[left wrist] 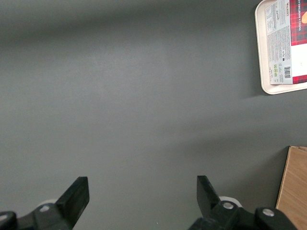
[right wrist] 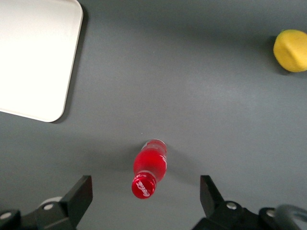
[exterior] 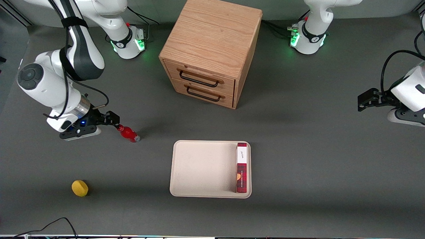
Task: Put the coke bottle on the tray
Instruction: 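Lower the right gripper and close it around the bottle's body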
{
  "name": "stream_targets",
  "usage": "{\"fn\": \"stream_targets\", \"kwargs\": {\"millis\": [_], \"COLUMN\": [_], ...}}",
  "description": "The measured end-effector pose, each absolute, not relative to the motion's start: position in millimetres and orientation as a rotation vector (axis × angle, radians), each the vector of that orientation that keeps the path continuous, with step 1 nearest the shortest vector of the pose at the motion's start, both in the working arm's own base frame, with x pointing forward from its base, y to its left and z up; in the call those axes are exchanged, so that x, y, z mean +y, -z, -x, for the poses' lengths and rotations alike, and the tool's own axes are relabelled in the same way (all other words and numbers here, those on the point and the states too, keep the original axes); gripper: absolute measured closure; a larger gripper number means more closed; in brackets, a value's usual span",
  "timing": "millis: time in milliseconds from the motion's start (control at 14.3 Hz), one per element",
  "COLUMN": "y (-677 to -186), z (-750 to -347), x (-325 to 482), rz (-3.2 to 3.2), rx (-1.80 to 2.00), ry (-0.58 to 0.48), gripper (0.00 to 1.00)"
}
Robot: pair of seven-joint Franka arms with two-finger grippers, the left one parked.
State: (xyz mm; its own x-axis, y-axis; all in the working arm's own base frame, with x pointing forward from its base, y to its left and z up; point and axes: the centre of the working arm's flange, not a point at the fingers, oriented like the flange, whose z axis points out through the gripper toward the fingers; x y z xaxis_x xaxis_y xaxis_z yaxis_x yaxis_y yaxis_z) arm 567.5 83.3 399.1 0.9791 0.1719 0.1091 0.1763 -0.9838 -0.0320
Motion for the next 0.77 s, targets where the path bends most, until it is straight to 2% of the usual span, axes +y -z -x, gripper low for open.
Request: {"fn": "stream_targets", "kwargs": {"millis": [349,767], "y": [-355.4,-330.4], "z": [-553.0,-547.8], "x": [88.0,89.5], "rz": [3.076,3.075], "rx": [-0.284,-0.287], "ry": [0.213,0.176], "gripper": [0.01,0.06]}}
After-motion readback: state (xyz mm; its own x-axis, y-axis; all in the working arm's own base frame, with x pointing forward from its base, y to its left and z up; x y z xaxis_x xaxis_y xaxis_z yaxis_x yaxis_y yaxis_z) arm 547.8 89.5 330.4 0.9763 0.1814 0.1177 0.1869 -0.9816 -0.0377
